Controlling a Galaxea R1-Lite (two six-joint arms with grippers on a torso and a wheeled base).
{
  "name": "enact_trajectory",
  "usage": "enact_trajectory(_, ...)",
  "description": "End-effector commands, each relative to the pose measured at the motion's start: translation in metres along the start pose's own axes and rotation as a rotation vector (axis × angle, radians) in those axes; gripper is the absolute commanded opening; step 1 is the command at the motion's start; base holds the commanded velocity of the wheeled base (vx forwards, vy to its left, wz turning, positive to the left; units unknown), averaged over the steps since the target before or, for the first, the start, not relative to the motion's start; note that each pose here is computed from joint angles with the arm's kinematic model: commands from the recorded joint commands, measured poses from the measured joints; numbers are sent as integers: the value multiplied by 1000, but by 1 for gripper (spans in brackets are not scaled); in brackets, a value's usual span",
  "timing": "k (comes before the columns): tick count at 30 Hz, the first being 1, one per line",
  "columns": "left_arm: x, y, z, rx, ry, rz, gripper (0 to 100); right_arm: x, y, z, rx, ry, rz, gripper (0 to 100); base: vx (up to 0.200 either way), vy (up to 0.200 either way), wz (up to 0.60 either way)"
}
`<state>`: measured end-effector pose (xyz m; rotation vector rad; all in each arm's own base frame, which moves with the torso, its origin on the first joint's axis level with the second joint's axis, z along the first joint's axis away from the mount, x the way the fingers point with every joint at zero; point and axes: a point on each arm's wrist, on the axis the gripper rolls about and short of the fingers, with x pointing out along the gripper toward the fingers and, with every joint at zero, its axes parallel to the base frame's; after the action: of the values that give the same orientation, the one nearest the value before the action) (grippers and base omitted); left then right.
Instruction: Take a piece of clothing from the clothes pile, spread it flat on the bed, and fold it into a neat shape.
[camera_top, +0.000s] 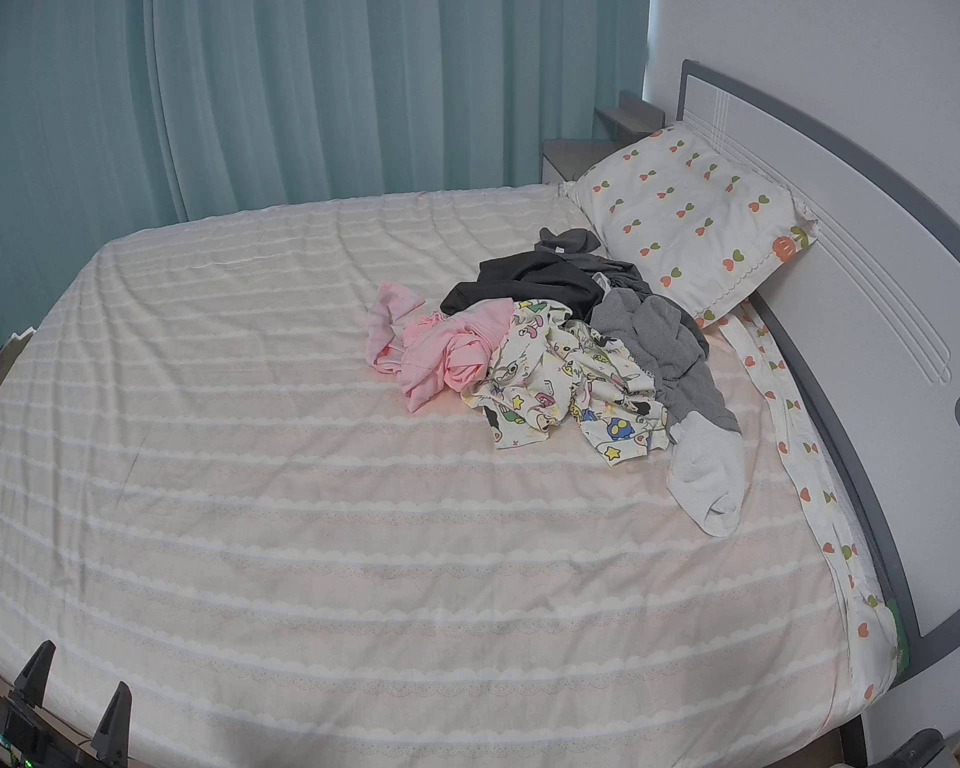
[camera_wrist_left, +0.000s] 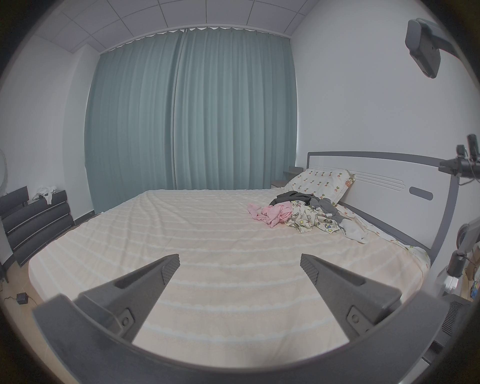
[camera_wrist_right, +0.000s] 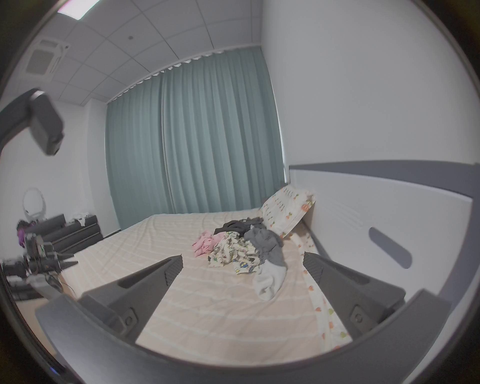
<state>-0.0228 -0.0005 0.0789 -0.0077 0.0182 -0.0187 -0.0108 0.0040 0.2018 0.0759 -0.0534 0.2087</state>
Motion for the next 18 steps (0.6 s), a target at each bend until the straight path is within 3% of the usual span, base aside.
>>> enact_trajectory(1, 0, 0, -3, 0, -1, 0, 100, 156, -9, 5, 279, 488, 147, 100, 0, 0, 0)
enact_trajectory(4, 0, 0, -3, 0, -1, 0, 100, 207, 2, -18, 347, 617, 170, 100, 0, 0, 0)
enact_trajectory(7, 0, 0, -3, 0, -1, 0, 100, 257, 12, -40, 392, 683, 146, 100, 0, 0, 0)
enact_trajectory(14, 0, 0, -3, 0, -1, 0, 100, 342, 26, -77, 491, 698, 81, 100, 0, 0, 0)
enact_trajectory(15, 0, 0, -3, 0, -1, 0, 100, 370, 29, -90, 522, 688, 46, 100, 0, 0, 0)
enact_trajectory(18, 0, 0, -3, 0, -1, 0, 100, 395, 30, -102, 550, 675, 1, 100, 0, 0, 0)
